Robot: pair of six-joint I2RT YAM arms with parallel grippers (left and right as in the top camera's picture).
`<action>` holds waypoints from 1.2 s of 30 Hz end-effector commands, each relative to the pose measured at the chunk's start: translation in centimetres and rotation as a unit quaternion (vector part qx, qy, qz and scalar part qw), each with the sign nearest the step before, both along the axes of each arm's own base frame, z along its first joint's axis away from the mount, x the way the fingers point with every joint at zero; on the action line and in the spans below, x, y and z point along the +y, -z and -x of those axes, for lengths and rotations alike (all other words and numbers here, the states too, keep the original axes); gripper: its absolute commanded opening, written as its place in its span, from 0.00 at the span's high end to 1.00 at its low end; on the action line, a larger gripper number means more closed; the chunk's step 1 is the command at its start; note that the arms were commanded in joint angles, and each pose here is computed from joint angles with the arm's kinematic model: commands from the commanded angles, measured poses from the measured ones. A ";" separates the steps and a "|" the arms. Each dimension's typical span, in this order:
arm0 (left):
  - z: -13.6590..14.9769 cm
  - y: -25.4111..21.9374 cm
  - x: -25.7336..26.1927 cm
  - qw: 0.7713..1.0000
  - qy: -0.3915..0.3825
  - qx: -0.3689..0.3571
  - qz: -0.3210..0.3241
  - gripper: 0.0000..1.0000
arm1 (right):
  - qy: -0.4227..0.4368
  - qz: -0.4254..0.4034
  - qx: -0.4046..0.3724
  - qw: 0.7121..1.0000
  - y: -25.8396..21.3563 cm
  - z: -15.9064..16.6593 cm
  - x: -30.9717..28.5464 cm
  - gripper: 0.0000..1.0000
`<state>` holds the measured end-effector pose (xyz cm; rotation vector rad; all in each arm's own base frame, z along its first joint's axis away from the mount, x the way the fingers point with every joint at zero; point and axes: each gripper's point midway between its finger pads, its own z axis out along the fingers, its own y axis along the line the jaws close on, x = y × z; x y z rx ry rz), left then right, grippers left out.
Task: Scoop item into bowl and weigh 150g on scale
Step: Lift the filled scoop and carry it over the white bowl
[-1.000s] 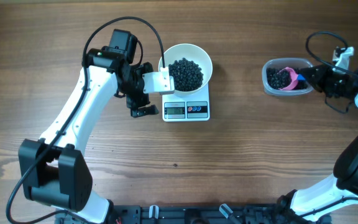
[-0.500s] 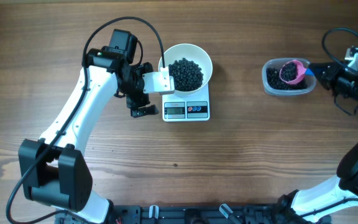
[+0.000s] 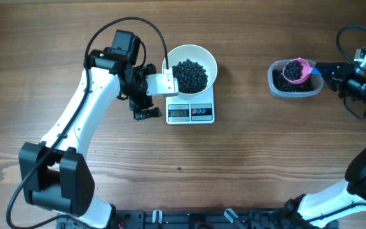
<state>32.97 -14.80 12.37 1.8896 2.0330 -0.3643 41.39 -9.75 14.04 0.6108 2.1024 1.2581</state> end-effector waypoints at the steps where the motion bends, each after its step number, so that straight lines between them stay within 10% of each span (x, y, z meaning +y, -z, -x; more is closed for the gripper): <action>1: 0.0 -0.5 0.0 1.000 0.005 -0.008 0.007 0.00 | -0.034 -0.054 -0.013 0.998 -0.9 0.3 1.9 0.96; 21: 0.0 -0.5 0.0 1.000 0.005 -0.008 0.007 0.00 | -0.219 -0.115 -0.057 0.967 -5.5 -1.9 16.7 0.96; 36: 0.0 -0.5 0.0 1.000 0.005 -0.008 0.007 0.00 | -0.342 0.038 -0.309 0.887 -8.1 -1.9 28.9 0.96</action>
